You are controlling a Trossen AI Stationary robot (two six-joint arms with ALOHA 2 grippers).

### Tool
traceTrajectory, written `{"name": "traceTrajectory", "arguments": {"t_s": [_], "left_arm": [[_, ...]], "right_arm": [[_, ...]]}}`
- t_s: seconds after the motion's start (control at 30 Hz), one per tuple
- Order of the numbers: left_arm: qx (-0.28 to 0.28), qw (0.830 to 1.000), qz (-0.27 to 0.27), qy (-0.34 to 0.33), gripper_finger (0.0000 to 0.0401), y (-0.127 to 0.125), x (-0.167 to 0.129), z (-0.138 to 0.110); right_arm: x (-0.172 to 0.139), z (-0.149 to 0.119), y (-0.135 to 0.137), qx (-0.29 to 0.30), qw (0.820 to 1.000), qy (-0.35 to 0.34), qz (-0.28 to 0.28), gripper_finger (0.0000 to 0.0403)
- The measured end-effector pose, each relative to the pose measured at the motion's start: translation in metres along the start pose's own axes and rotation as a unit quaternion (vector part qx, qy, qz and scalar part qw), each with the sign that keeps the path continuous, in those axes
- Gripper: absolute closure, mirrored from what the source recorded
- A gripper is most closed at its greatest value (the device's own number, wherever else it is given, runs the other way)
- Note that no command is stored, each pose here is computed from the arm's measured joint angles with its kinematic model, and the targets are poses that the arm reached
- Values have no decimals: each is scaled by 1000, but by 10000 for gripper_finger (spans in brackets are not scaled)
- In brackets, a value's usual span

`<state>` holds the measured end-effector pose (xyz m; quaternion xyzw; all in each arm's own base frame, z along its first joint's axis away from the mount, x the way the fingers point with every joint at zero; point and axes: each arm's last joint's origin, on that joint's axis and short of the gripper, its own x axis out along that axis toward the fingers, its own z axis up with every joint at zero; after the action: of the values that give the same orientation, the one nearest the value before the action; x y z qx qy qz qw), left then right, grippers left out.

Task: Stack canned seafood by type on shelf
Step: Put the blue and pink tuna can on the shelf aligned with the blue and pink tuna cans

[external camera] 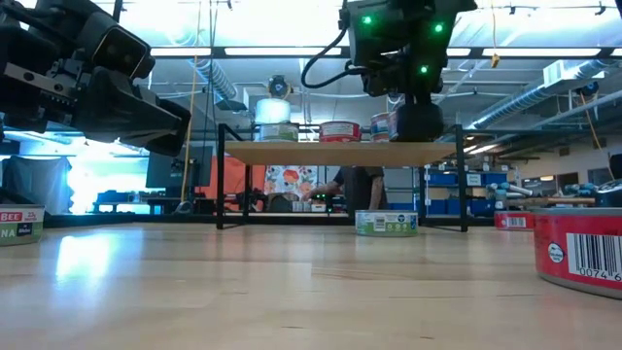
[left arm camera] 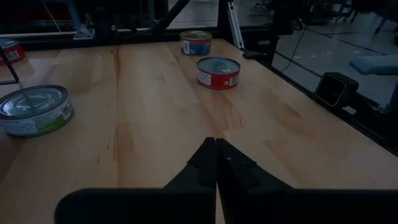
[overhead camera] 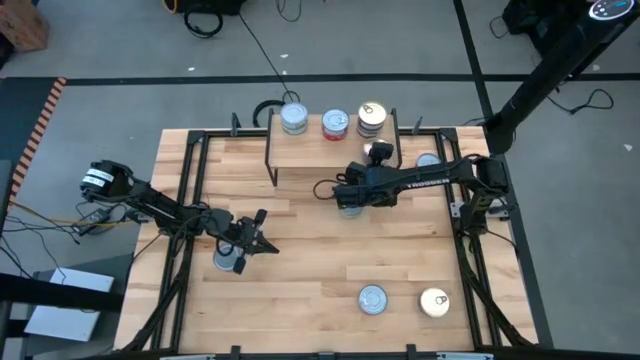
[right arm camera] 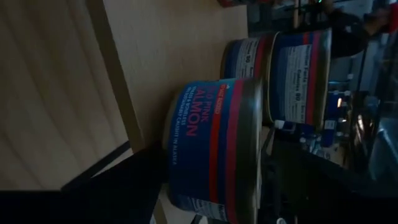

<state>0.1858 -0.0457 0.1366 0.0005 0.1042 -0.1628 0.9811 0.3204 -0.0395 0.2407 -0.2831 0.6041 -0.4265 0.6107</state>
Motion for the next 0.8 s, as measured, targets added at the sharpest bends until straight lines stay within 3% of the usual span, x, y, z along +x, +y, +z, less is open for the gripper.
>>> {"name": "traceTrajectory", "arguments": {"t_s": [0.2,0.8], "left_arm": [[0,1000,-1,1,395,0,0,0],[0,1000,11,0,395,1,0,0]], "right_arm": [[6,2,-3,24,1000,5,11,77],[11,4,-6,46,999,11,25,80]]}}
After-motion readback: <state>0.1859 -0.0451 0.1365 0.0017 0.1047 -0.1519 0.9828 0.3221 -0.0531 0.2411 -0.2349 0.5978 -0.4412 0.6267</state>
